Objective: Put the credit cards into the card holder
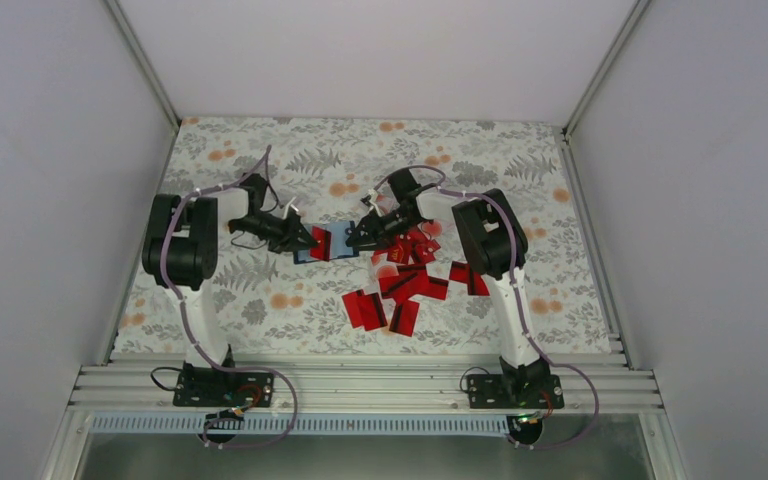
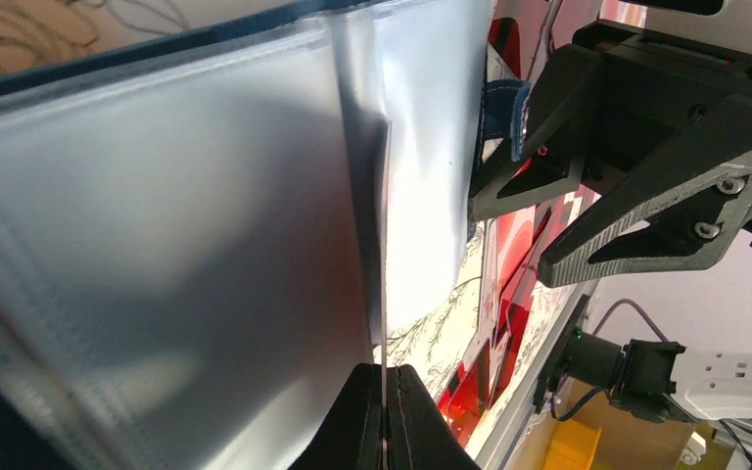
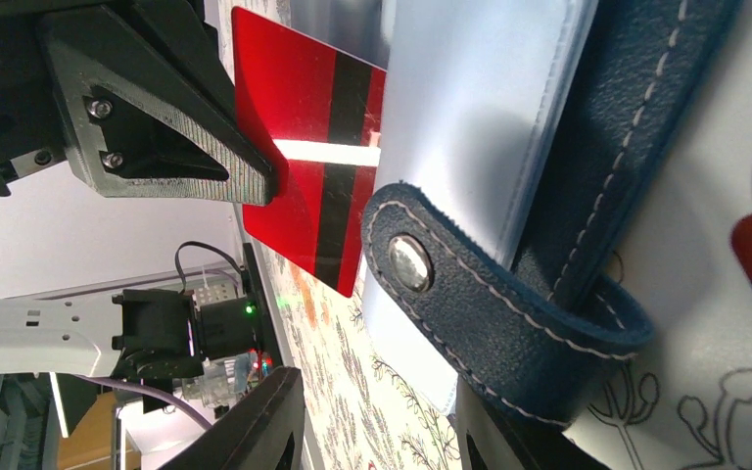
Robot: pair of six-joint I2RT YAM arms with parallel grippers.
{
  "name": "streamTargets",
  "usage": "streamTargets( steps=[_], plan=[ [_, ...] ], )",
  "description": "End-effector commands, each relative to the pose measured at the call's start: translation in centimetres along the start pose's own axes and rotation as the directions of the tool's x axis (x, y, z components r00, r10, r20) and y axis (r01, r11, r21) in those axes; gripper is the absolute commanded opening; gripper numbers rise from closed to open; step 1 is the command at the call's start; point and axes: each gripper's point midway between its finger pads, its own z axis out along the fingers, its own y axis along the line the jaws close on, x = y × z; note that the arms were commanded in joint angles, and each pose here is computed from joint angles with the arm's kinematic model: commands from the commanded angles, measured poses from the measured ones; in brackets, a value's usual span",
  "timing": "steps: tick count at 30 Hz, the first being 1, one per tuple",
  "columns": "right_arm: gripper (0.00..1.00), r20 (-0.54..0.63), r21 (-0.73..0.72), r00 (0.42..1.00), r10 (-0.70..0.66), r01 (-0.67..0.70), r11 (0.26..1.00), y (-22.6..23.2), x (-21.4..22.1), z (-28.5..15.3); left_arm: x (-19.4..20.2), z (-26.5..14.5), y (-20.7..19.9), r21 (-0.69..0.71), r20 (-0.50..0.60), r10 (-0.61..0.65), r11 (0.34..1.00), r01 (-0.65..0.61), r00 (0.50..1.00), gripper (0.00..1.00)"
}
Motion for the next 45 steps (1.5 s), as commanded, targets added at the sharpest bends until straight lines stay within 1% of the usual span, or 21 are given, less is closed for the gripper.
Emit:
streamTargets(
  steps=[1, 11, 16, 27, 45],
  plan=[
    [0.4, -0.041, 0.156, 0.989, 0.141, -0.133, 0.979, -6.0, 2.6, 1.1, -0.5, 0.8, -0.3, 0.021, -0.015, 0.018, 1.0, -0.017, 1.0, 0.02],
    [0.4, -0.045, 0.161, 0.989, 0.141, -0.133, 0.978, -6.1, 2.7, 1.1, -0.8, 0.8, -0.9, 0.05, 0.001, 0.032, 0.998, -0.032, 0.999, 0.02],
    [0.4, -0.052, 0.158, 0.988, 0.147, -0.137, 0.978, -6.3, 2.9, 1.2, -1.4, 0.9, -1.8, 0.107, 0.034, 0.054, 0.993, -0.057, 0.998, 0.02],
    [0.4, -0.061, 0.153, 0.987, 0.149, -0.139, 0.978, -6.4, 3.1, 1.3, -2.1, 1.4, -0.9, 0.096, 0.072, 0.026, 0.995, -0.033, 0.997, 0.02],
    [0.4, -0.077, 0.149, 0.985, 0.157, -0.144, 0.978, -6.7, 3.6, 1.5, -2.6, 0.5, -0.6, 0.036, 0.14, 0.08, 0.996, -0.086, 0.987, 0.02]
  ],
)
